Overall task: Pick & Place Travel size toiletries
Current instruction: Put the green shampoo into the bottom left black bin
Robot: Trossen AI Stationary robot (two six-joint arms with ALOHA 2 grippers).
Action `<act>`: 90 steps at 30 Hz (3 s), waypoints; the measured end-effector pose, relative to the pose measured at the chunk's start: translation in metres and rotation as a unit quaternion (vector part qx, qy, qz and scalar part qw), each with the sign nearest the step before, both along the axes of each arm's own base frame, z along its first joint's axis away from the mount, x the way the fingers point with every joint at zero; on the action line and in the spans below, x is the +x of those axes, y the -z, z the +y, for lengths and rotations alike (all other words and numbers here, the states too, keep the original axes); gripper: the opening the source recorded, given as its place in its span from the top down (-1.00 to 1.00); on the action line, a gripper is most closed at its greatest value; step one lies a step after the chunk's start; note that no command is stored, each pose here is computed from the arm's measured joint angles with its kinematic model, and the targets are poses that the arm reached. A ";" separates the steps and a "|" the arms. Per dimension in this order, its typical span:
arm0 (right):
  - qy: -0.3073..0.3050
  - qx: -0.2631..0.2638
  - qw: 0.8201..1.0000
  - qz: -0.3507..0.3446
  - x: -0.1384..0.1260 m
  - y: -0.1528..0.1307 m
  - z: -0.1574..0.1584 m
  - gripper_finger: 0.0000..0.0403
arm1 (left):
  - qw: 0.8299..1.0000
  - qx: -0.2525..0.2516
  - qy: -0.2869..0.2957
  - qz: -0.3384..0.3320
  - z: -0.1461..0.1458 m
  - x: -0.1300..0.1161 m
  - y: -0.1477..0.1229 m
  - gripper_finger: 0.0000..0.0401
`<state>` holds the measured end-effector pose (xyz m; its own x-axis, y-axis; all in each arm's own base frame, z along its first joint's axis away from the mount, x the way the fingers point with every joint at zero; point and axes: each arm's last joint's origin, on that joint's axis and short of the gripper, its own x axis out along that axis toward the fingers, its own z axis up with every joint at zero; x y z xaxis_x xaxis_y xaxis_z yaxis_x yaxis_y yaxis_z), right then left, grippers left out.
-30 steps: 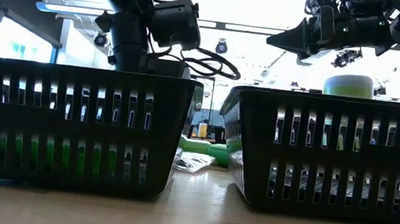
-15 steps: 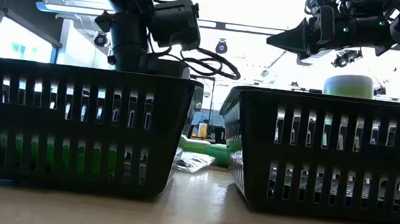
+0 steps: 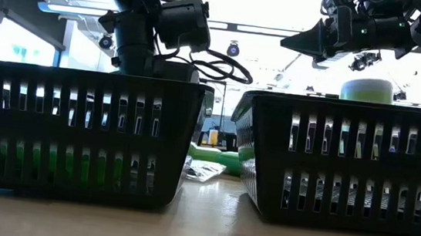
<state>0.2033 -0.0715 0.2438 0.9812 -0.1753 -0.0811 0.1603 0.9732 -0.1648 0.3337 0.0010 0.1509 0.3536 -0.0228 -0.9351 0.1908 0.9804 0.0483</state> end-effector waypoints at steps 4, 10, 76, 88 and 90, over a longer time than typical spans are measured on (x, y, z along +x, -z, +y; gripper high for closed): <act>0.000 0.000 1.000 0.000 0.000 0.000 0.000 0.98 | 1.000 0.000 0.000 0.000 0.000 0.000 0.000 0.43; 0.000 0.000 1.000 0.000 0.000 0.000 0.000 0.99 | 1.000 0.001 0.000 0.000 0.000 0.000 0.000 0.44; -0.003 -0.045 0.999 0.007 0.000 0.000 0.000 0.98 | 0.971 -0.123 -0.135 -0.154 -0.007 0.016 -0.114 0.54; -0.005 -0.039 0.999 0.032 -0.001 0.005 0.000 0.98 | 0.949 -0.206 -0.149 -0.187 -0.063 0.016 -0.126 0.52; -0.005 -0.034 0.999 0.033 -0.001 0.005 0.000 0.98 | 0.944 -0.218 -0.161 -0.188 -0.075 0.015 -0.127 0.52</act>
<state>0.2027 -0.0713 0.2386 0.9758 -0.1732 -0.1336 0.1378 0.9611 -0.2395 0.3483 -0.0744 0.2776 0.7128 -0.2114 -0.6687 -0.0711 0.9268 -0.3687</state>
